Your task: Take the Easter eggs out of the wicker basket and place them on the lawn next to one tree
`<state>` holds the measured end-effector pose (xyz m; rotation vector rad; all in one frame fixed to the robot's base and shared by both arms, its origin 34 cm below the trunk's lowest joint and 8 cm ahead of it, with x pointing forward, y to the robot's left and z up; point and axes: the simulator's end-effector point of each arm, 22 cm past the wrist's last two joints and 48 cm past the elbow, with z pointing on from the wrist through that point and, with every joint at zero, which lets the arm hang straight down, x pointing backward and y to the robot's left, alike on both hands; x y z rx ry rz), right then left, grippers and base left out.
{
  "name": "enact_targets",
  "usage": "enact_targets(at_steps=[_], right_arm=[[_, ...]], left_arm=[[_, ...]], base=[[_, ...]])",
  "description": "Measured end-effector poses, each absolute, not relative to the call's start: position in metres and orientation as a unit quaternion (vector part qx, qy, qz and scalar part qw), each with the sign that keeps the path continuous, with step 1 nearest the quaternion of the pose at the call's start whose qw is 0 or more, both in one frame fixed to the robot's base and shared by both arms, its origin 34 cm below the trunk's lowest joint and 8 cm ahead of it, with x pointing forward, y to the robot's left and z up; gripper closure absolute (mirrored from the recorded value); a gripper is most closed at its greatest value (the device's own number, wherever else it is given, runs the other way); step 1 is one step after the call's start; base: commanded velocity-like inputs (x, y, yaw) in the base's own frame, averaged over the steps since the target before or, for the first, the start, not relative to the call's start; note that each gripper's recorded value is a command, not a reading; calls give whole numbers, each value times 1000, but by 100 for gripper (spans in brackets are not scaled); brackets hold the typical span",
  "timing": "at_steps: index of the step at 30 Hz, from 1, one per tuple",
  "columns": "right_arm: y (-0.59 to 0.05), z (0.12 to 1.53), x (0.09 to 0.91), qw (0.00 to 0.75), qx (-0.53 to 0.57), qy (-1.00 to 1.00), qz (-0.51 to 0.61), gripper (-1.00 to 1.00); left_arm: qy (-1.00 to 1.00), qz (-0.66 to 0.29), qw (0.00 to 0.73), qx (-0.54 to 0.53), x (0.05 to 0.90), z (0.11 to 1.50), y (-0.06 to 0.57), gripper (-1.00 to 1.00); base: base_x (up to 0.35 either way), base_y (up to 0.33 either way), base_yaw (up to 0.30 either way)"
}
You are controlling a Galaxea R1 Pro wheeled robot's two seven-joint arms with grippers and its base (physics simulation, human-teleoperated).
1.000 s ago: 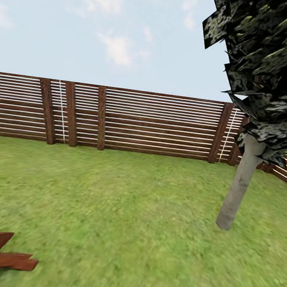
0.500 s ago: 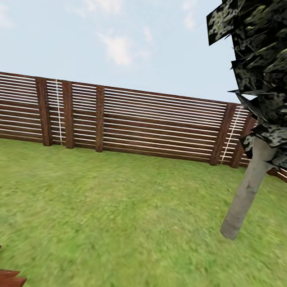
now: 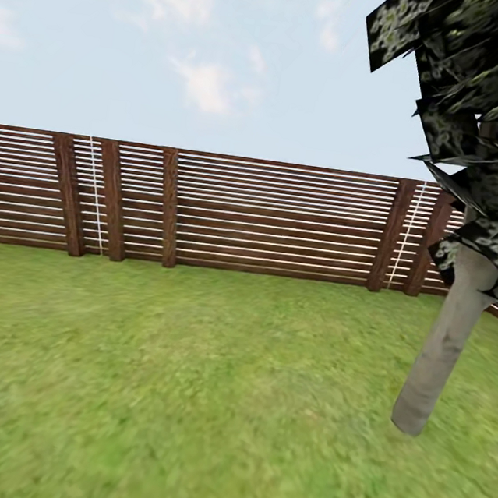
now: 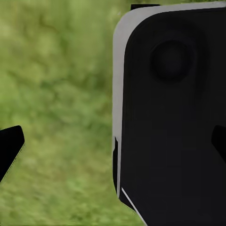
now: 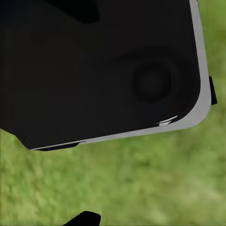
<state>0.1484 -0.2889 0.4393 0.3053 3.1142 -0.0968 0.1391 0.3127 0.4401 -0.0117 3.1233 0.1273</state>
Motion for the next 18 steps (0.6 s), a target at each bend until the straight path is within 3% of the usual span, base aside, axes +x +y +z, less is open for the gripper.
enact_targets(at_steps=[6, 12, 18], right_arm=[[-289, 439, 148, 6, 98, 995, -31, -100], [-290, 439, 148, 6, 97, 995, -32, -100], [-290, 439, 148, 5, 98, 995, -32, -100]], left_arm=[[999, 41, 8, -4, 139, 440, 313, -100], [999, 41, 8, -4, 139, 440, 313, -100], [999, 41, 8, -4, 139, 440, 313, -100]], base=[[327, 0, 19], [327, 0, 183], [328, 0, 16]])
